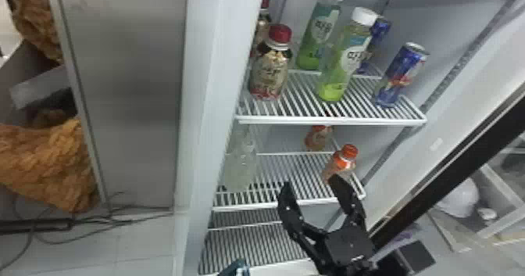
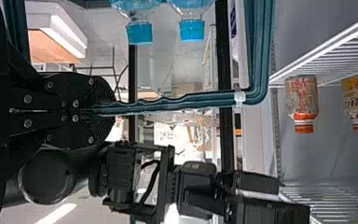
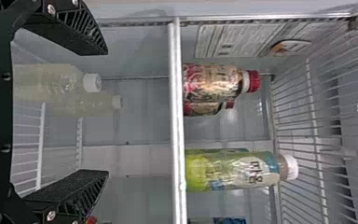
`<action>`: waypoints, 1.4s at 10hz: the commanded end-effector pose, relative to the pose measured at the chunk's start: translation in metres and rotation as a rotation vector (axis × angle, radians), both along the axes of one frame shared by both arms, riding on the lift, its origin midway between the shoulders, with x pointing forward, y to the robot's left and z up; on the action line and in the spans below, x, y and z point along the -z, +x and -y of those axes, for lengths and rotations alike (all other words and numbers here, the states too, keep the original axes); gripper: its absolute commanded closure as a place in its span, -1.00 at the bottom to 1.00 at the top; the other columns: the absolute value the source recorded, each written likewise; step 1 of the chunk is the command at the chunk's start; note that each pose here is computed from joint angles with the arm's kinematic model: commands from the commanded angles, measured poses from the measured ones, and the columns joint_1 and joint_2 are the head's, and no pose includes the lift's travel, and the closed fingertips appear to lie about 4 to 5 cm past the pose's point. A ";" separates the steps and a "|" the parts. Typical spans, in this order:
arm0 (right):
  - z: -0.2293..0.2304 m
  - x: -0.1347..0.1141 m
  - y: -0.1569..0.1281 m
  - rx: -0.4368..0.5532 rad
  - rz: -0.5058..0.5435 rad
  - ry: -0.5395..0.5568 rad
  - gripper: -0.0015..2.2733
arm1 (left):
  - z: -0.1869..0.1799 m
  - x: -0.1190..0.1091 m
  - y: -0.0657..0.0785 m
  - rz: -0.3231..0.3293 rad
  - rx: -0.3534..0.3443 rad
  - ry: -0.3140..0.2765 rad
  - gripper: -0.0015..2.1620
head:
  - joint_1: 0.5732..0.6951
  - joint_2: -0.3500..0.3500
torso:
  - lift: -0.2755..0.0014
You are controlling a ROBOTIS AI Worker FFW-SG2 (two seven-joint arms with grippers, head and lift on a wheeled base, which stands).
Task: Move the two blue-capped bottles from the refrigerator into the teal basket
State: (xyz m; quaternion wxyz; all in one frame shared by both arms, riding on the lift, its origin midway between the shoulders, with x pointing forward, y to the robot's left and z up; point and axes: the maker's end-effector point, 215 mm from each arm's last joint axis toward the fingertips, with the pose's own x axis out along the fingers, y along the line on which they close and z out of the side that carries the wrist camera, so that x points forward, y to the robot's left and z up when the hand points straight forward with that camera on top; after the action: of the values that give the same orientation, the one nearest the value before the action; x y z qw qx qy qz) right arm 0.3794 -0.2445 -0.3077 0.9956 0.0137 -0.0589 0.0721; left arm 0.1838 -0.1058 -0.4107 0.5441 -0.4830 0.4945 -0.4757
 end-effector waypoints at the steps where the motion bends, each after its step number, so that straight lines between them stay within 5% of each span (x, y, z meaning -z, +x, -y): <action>1: 0.000 0.007 0.003 0.001 -0.007 -0.015 -0.91 | 0.000 0.000 0.000 -0.001 0.001 0.000 0.05 | 1.00 -1.00 | -0.04; 14: 0.008 0.006 0.000 0.024 -0.008 -0.017 -0.91 | -0.001 0.001 -0.002 -0.011 -0.004 -0.002 0.05 | 1.00 -1.00 | -0.04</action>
State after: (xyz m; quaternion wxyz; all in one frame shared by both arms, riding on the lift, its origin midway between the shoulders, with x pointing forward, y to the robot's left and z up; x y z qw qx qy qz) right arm 0.3795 -0.2530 -0.3144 0.9967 0.0045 -0.0541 0.0599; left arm 0.1815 -0.1049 -0.4121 0.5423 -0.4869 0.4960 -0.4720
